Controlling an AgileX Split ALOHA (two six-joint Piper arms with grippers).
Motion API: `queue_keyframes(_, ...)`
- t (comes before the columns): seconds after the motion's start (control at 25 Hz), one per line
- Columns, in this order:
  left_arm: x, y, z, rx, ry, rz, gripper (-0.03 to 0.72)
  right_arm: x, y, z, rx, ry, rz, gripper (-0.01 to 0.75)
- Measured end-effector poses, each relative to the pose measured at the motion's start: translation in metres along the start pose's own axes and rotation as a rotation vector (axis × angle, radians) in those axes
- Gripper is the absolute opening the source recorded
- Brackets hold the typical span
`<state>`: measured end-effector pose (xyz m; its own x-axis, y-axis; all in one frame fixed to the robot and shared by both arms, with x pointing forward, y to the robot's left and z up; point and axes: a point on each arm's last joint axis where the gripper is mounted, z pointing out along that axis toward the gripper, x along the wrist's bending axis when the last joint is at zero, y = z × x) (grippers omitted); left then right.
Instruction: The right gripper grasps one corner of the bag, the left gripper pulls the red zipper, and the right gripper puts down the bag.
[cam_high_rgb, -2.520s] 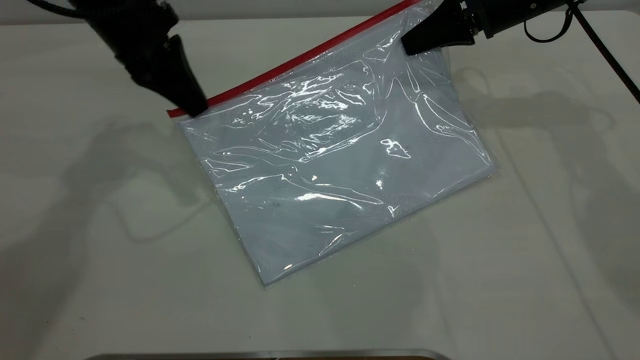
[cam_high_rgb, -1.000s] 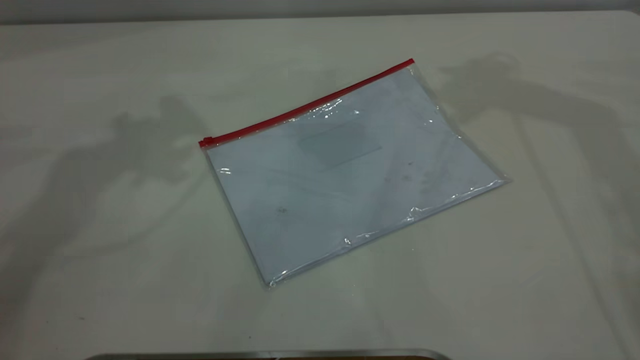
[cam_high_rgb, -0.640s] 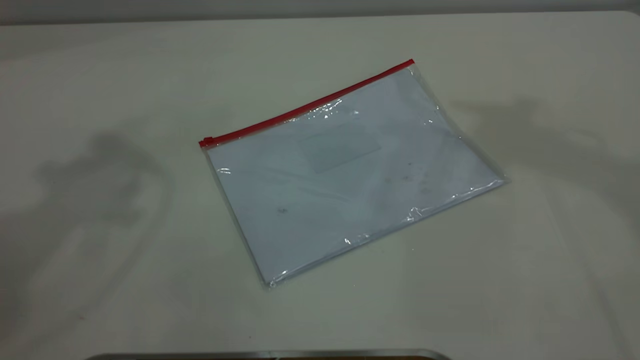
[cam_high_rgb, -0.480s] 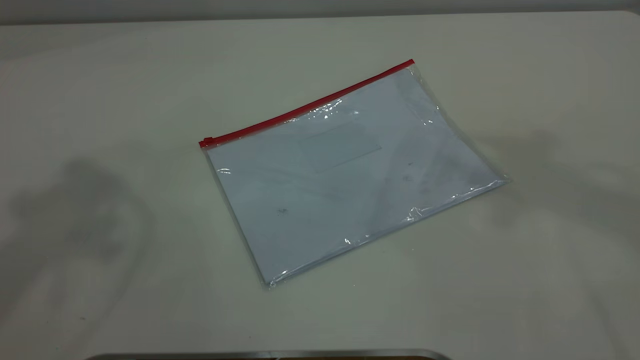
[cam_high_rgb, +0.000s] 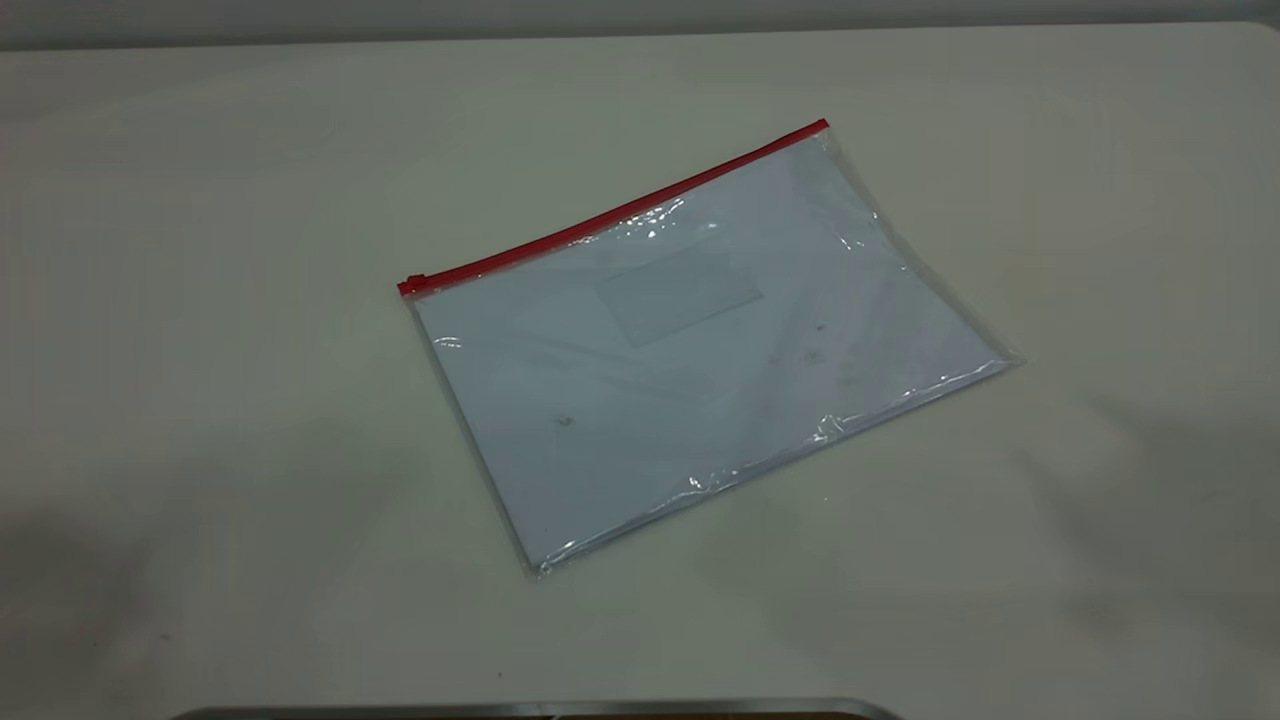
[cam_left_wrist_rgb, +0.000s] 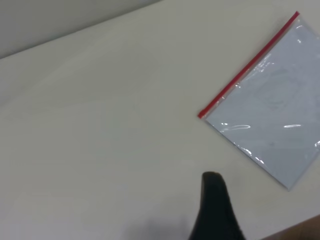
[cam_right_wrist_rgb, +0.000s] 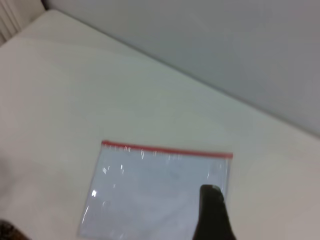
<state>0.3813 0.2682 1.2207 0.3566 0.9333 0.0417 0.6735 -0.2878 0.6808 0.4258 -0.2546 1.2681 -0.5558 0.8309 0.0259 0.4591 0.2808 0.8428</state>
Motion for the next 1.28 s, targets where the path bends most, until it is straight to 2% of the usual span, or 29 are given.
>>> queue_keyframes(0.36,-0.024,-0.109,-0.032,-0.096,0.008,-0.019,0.59,0.056,-0.098,-0.039,0.01,0.01,0.034,0.574)
queue_keyframes(0.68,-0.033,-0.168,-0.018,-0.107,0.009,-0.035,0.59,0.083,-0.18,-0.041,0.025,-0.004,0.031,0.574)
queue_keyframes(1.0,-0.034,-0.199,0.019,0.01,-0.009,-0.056,0.59,0.082,-0.242,-0.032,0.066,-0.162,0.008,0.574)
queue_keyframes(1.28,-0.034,-0.216,0.046,0.116,-0.024,-0.086,0.59,0.082,-0.276,-0.033,0.013,-0.3,0.003,0.574)
